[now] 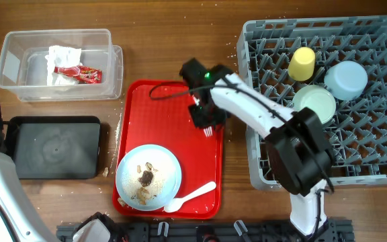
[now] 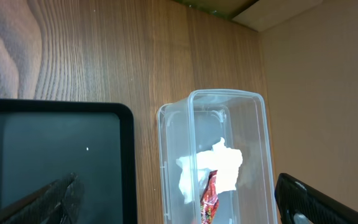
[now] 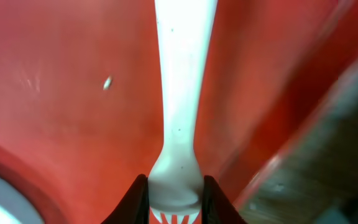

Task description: Sort waste into correct bins and load items into the dishwasher rack

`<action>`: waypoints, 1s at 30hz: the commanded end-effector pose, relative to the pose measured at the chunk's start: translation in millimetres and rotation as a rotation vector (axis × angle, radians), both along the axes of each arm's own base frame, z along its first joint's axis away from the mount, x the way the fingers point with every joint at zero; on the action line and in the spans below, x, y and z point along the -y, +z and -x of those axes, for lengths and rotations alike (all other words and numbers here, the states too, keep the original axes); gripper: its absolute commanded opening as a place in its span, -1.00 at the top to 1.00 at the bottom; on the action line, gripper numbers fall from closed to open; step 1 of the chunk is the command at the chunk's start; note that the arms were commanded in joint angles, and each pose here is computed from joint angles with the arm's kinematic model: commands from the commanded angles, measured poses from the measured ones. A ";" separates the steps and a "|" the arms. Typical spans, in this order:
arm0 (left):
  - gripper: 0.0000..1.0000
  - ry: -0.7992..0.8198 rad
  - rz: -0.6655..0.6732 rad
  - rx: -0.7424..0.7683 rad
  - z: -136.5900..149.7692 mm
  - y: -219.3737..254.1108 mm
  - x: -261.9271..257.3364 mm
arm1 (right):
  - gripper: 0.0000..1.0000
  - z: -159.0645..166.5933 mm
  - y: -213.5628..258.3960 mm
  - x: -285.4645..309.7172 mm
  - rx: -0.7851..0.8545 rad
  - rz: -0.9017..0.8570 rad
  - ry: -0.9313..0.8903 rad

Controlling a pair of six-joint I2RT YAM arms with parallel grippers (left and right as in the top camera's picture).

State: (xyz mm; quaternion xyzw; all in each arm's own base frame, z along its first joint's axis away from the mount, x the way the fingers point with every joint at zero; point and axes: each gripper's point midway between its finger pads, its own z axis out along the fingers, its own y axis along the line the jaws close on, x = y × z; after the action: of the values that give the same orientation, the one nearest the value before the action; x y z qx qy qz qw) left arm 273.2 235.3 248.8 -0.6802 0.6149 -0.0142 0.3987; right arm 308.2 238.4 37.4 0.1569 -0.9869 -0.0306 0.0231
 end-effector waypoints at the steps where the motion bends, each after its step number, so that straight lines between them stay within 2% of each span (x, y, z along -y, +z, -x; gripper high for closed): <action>1: -1.00 0.010 -0.001 0.010 0.8 2.4 -1.1 | 0.91 -37.4 28.0 19.2 0.079 0.024 -0.062; 7: -1.00 0.010 -0.001 0.009 0.8 2.3 -1.1 | 0.89 -108.1 104.6 104.5 0.276 0.027 -0.222; 12: -1.00 0.010 -0.001 0.009 0.8 2.3 -1.1 | 0.87 -120.7 106.7 176.2 0.272 0.066 -0.261; 16: -1.00 0.010 -0.001 0.009 0.8 2.3 -1.1 | 0.56 -127.4 107.3 204.2 0.285 0.076 -0.275; 19: -0.99 0.010 -0.001 0.009 0.8 2.3 -1.1 | 0.26 -127.7 107.4 209.5 0.287 0.088 -0.287; 22: -1.00 0.010 -0.001 0.009 0.8 2.3 -1.1 | 0.07 -124.7 106.9 207.5 0.272 0.076 -0.310; 27: -1.00 0.010 -0.001 0.009 0.8 2.3 -1.1 | 0.07 -95.8 125.7 164.6 0.184 -0.120 -0.292; 28: -1.00 0.010 -0.001 0.010 0.8 2.4 -1.1 | 0.07 -76.7 138.2 136.0 0.140 -0.201 -0.248; 30: -1.00 0.010 -0.001 0.009 0.8 2.3 -1.1 | 0.05 -36.6 143.3 98.7 0.020 -0.218 -0.207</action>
State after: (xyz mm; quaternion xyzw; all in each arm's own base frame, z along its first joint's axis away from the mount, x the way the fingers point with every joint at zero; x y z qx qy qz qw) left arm 273.3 235.3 248.8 -0.6802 0.6149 -0.0142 0.3989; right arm 377.5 81.3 152.4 0.0283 -0.9967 -0.0720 -0.0238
